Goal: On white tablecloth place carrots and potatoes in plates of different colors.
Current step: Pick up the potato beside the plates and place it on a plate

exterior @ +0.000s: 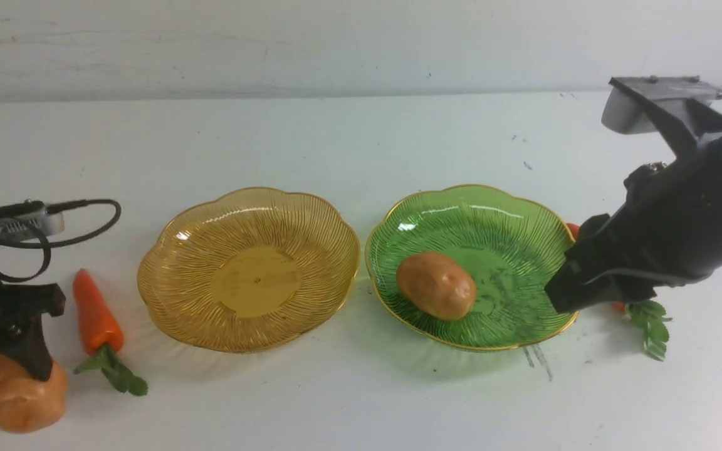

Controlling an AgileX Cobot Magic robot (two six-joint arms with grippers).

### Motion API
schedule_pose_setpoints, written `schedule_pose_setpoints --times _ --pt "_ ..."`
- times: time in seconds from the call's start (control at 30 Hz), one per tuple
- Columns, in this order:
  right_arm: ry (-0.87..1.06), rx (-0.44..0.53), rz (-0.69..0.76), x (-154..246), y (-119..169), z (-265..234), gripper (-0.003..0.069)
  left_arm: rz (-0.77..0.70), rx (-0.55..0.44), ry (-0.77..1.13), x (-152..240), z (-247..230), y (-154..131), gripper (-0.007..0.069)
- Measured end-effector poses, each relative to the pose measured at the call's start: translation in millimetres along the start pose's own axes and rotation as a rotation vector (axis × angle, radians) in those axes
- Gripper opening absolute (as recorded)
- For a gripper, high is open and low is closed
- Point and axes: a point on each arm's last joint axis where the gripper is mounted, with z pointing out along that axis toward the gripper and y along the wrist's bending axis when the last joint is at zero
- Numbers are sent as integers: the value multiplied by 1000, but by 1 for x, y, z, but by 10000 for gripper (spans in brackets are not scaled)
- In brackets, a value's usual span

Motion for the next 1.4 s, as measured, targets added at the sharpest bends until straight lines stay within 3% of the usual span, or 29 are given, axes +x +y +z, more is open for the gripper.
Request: schedule_pose_setpoints --times 0.13,0.17,0.2,0.3,0.33,0.37,0.53,0.57,0.6,0.9,1.17,1.4 --pt "-1 0 -15 0 0 0 244 75 98 -77 2 -13 -27 386" --pt "-1 0 -19 0 0 0 244 106 138 -100 2 -17 -42 386" --pt "-3 2 -25 0 0 0 244 180 209 -155 0 -28 -75 385" --pt "-3 9 -38 0 -1 0 244 271 267 -193 -1 -34 -112 385" --pt "-2 15 -45 0 -1 0 244 355 305 -219 -3 -36 -146 385" --pt "-2 16 -45 0 -1 0 244 373 312 -216 -1 -35 -154 385" --pt "7 118 -72 1 -10 -2 244 511 378 -200 -9 -11 -250 385" --pt "7 118 -72 1 -10 -3 244 512 383 -209 -10 -14 -251 385" --pt "-1 171 -68 3 -13 -7 244 550 395 -205 -13 -4 -276 385" --pt "-113 317 -47 14 -16 -42 244 685 459 -196 -5 41 -370 384" --pt "-142 337 -52 18 -15 -51 244 704 433 -170 -8 74 -381 391" --pt "-143 337 -46 18 -15 -51 244 706 435 -154 -7 77 -382 652"
